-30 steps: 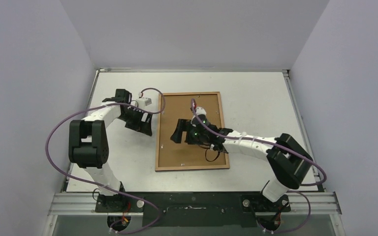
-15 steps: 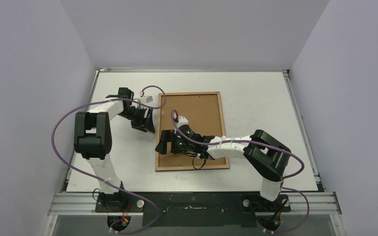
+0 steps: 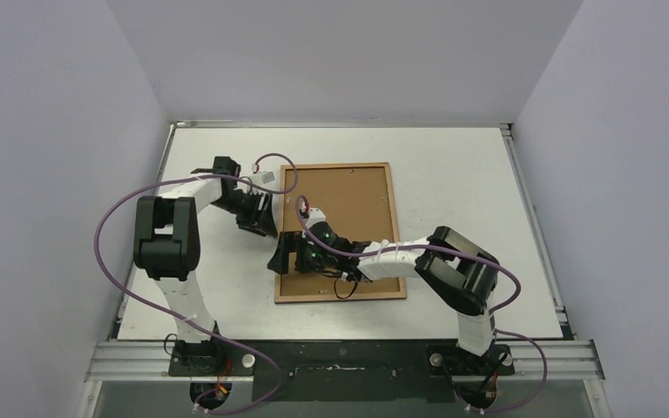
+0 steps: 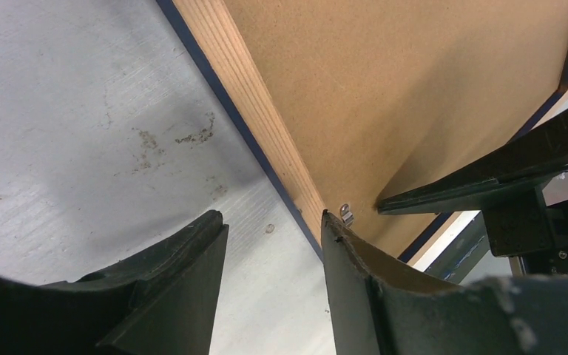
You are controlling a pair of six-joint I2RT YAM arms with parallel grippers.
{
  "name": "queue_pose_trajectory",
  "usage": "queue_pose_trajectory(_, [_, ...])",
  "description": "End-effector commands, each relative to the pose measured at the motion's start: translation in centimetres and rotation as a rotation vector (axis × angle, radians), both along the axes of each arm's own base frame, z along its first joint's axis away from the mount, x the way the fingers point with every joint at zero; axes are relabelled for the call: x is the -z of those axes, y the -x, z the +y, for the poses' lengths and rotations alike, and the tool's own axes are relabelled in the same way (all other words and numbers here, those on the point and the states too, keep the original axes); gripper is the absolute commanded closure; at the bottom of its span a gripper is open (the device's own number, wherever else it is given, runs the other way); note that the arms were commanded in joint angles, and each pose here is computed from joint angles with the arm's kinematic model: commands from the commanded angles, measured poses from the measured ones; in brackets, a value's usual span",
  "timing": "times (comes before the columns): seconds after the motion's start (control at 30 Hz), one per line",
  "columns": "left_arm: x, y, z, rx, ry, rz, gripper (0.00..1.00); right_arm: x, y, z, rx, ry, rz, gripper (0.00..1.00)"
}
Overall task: Put the photo into the frame
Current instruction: Install the photo frame at the center of the board.
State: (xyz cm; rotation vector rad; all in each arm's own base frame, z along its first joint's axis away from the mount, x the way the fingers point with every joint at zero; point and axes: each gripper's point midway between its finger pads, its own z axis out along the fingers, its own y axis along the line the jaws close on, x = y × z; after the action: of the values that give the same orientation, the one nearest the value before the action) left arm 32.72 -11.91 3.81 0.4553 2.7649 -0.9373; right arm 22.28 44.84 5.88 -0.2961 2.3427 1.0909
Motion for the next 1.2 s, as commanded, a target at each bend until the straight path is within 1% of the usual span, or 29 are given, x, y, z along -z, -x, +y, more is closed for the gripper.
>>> queue_pose_trajectory(0.0, [-0.3, -0.1, -0.6, 0.013, 0.031, 0.007, 0.53, -2.2, -0.6, 2.3, -0.016, -0.089, -0.034, 0.03])
queue_pose_trajectory(0.13, [0.0, 0.2, -0.6, 0.017, 0.027, 0.017, 0.58, -1.8, -0.8, 2.7, -0.014, -0.088, -0.030, 0.03])
queue_pose_trajectory(0.43, [0.1, 0.2, -0.8, 0.014, 0.040, 0.027, 0.76, -1.1, -1.0, 3.1, -0.016, -0.081, -0.017, 0.02])
queue_pose_trajectory(0.8, [0.5, 0.2, -1.5, 0.016, 0.076, 0.062, 0.78, -0.7, -0.8, 2.9, -0.013, -0.075, -0.006, 0.02])
queue_pose_trajectory(1.03, [-1.0, 0.8, -2.3, 0.045, 0.154, 0.065, 0.78, -0.7, -0.7, 2.9, -0.016, -0.072, -0.003, 0.02])
queue_pose_trajectory(1.17, [-2.0, 0.7, -2.4, 0.047, 0.184, 0.036, 0.76, -0.6, -0.7, 2.8, -0.018, -0.071, -0.002, 0.02])
